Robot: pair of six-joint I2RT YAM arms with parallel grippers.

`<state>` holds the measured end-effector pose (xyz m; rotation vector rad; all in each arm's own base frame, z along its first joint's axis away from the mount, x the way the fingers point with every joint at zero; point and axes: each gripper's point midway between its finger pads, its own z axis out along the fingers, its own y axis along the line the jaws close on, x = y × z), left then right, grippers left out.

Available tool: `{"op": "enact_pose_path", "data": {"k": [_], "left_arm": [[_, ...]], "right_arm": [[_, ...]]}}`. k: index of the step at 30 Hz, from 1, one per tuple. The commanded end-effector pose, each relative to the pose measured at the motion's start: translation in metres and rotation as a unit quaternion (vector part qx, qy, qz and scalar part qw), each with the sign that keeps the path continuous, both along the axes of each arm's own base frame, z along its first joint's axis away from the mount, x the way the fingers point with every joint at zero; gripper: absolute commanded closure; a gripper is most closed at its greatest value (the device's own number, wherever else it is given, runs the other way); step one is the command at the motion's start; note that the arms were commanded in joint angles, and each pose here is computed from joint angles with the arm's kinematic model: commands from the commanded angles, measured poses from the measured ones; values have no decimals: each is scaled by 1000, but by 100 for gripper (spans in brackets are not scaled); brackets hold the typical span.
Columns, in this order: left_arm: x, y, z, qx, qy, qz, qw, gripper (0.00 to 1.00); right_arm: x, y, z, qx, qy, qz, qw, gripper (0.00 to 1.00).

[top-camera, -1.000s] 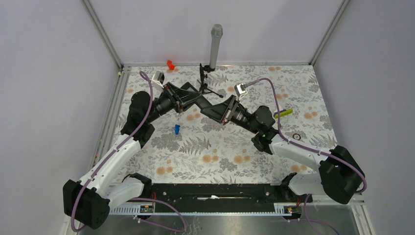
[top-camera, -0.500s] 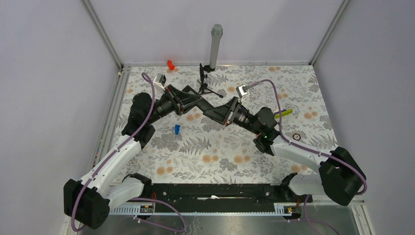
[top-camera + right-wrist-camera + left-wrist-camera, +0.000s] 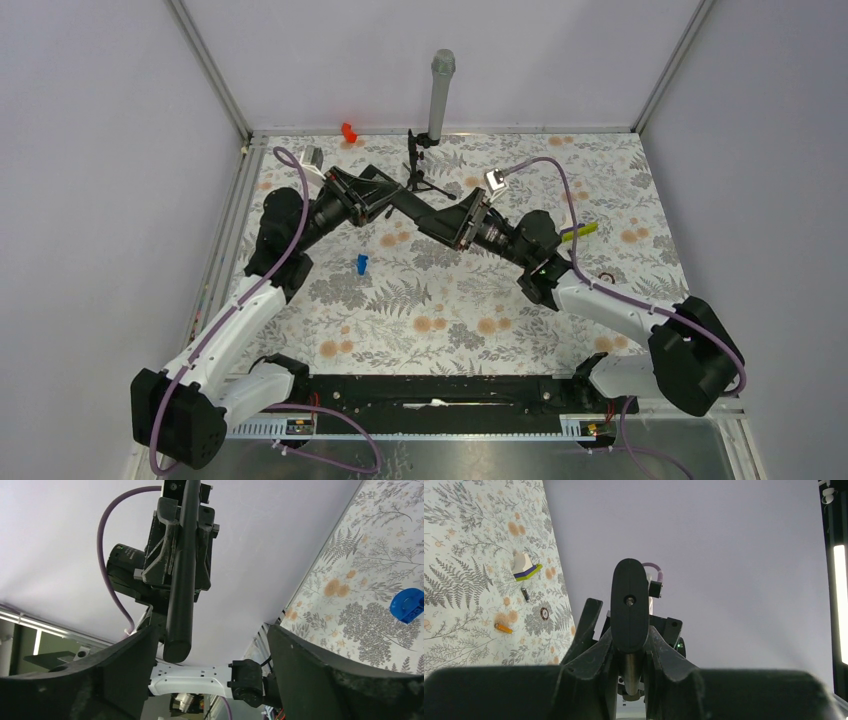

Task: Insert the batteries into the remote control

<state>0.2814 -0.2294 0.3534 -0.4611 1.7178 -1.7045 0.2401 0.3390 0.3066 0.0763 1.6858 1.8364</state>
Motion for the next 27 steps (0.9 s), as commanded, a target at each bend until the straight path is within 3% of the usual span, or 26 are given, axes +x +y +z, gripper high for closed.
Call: {"op": "enact_pose_path", "data": {"k": [1, 5, 9, 13, 17, 20, 27], "left_arm": [[-2, 0, 11, -3, -40, 1, 999, 100], [-2, -3, 5, 1, -36, -5, 999, 100], [-6, -5, 8, -2, -42, -14, 999, 100], [-11, -5, 13, -5, -47, -20, 999, 100], [-15, -4, 23, -14, -55, -20, 998, 100], [-16, -1, 33, -22, -64, -15, 998, 100], [-18, 6, 58, -33, -86, -10, 996, 100]], "right_arm": [[0, 4, 34, 24, -56, 12, 998, 8], [5, 14, 38, 18, -55, 28, 998, 7], [14, 26, 37, 11, -34, 41, 999, 14], [21, 33, 23, 1, 3, 47, 999, 28], [21, 31, -1, -9, 35, 40, 999, 53], [17, 27, -19, -15, 51, 39, 998, 65], [-5, 18, -35, -10, 23, 74, 997, 71]]}}
